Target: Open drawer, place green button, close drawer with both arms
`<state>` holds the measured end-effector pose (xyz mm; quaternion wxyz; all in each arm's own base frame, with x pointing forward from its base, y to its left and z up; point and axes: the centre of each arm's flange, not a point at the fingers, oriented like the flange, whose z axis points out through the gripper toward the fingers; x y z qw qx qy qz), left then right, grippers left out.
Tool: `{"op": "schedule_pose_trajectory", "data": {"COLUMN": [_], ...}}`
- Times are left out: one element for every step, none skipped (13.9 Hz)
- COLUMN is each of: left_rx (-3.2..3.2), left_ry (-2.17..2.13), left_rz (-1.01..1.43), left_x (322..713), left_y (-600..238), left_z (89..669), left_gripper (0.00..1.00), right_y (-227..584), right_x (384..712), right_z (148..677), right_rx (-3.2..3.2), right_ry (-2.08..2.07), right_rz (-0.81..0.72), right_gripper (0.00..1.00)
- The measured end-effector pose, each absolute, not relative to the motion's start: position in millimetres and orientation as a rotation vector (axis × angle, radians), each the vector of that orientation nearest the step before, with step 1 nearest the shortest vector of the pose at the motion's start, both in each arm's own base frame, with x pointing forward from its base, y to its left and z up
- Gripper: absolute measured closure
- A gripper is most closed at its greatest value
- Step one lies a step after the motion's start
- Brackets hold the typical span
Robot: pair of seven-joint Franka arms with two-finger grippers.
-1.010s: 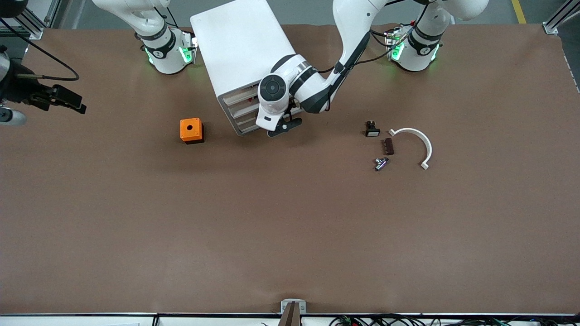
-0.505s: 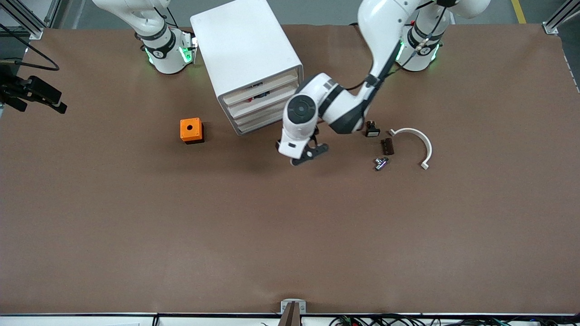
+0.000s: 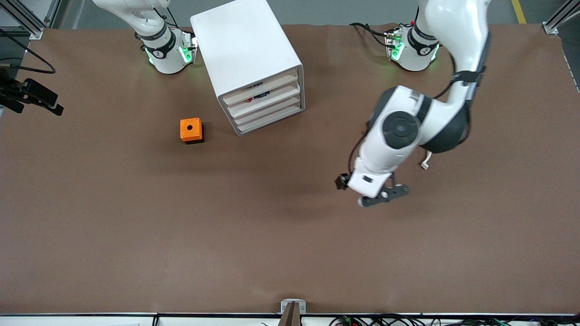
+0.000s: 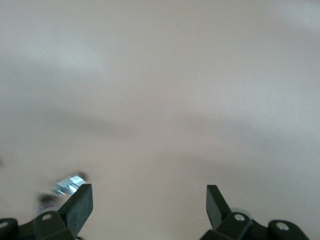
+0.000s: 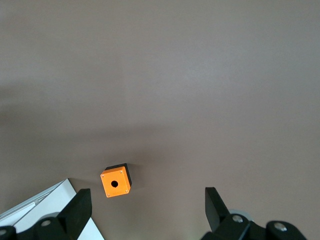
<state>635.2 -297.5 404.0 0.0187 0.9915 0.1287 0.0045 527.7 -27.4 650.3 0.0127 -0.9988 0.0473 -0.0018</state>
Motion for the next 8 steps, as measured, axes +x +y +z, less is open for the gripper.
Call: {"op": "schedule_pose_trajectory", "data": {"left_rx": [3.087,3.095,3.101,3.107,3.113,3.118,3.123,3.128], "left_ry": [0.360,0.319,0.296,0.288,0.282,0.261,0.222,0.173], "left_rz": [0.011,0.005,-0.004,-0.017,-0.032,-0.045,-0.057,-0.072], "left_x": [643,647,648,646,641,634,625,616], "left_y": [-272,-248,-225,-201,-176,-152,-130,-110], "left_z": [419,435,453,475,498,522,544,563], "left_gripper": [0.00,0.00,0.00,0.00,0.00,0.00,0.00,0.00], "right_y": [-28,-28,-29,-31,-33,-34,-35,-35], "right_x": [528,528,528,528,528,528,528,528], "right_z": [650,650,651,652,653,653,653,654], "right_rx": [-3.113,-3.114,-3.114,-3.114,-3.114,-3.113,-3.113,-3.113], "right_ry": [0.148,0.149,0.152,0.157,0.161,0.165,0.166,0.165], "right_rz": [-0.005,-0.006,-0.009,-0.012,-0.014,-0.015,-0.016,-0.017], "right_gripper": [0.00,0.00,0.00,0.00,0.00,0.00,0.00,0.00]}}
